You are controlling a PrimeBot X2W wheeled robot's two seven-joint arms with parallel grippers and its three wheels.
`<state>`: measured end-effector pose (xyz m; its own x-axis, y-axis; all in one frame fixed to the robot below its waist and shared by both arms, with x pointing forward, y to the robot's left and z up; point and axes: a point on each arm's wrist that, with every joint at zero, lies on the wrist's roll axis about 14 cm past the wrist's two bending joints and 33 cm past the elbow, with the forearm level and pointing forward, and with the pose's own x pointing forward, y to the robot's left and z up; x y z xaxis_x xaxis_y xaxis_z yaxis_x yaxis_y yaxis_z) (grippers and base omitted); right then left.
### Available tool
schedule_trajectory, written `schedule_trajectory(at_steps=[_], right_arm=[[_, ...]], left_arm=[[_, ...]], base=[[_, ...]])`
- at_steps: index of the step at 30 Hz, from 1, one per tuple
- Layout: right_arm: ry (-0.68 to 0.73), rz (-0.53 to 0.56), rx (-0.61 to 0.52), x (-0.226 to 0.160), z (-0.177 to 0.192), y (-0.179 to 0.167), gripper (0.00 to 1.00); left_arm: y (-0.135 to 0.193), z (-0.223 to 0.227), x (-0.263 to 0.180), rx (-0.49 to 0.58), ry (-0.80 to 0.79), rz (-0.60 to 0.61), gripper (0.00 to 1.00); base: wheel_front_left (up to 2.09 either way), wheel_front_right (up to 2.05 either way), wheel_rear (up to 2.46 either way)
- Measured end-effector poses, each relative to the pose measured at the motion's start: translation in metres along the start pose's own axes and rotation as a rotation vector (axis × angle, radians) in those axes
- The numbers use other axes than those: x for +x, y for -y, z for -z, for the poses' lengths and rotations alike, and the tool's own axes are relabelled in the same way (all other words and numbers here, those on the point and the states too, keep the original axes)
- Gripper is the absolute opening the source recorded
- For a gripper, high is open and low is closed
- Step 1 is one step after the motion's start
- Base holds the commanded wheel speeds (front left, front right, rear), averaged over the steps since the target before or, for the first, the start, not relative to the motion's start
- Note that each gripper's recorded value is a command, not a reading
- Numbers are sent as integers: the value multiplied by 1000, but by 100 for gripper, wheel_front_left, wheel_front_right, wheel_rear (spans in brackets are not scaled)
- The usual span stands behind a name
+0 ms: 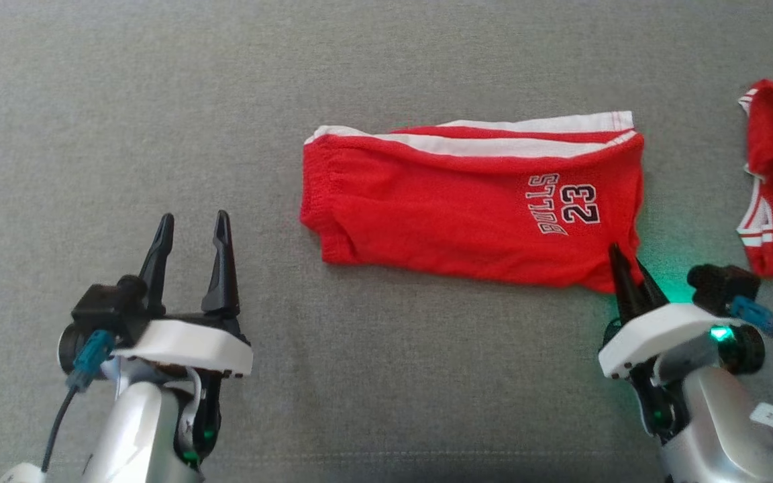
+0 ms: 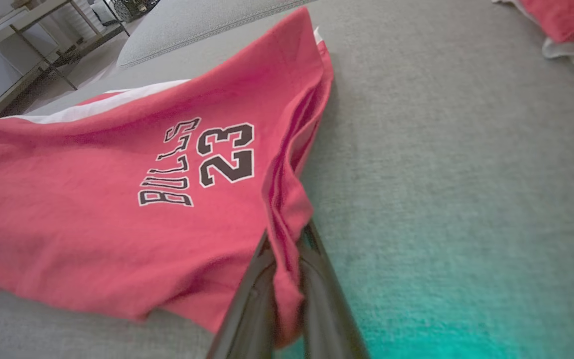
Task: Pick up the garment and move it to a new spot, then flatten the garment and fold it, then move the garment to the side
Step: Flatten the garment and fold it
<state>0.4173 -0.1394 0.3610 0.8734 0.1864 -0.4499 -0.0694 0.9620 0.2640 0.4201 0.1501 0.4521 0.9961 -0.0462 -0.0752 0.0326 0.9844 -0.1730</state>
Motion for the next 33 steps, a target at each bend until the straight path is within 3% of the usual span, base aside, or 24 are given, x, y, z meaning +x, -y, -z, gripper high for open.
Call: schedule_trajectory(at_steps=[7, 11, 15, 19, 22, 24, 27, 33], right_arm=[[5, 31, 7, -6, -10, 9, 0], [41, -9, -28, -5, -29, -5, 0], [105, -135, -96, -1, -62, -50, 0], [194, -317, -180, 1, -106, -118, 0], [214, -472, -218, -3, -118, -171, 0], [188, -568, -218, -7, -110, -201, 0], [58, -654, -231, -9, -70, -226, 0], [-167, -676, -298, -4, 2, -228, 0]], left_arm=[[3, -2, 1, 2, 6, 9, 100], [1, -5, -1, 4, 14, 5, 100], [1, -10, -3, 5, 27, 3, 100], [-2, -16, -6, 6, 41, -6, 100], [-5, -18, -10, 6, 47, -17, 100], [-8, -19, -13, 6, 49, -29, 100], [-15, -20, -18, 8, 49, -50, 100], [-24, -18, -25, 12, 40, -82, 100]], base=[[0, 0, 0], [0, 0, 0], [0, 0, 0], [0, 0, 0], [0, 0, 0], [0, 0, 0], [0, 0, 0], [0, 0, 0]])
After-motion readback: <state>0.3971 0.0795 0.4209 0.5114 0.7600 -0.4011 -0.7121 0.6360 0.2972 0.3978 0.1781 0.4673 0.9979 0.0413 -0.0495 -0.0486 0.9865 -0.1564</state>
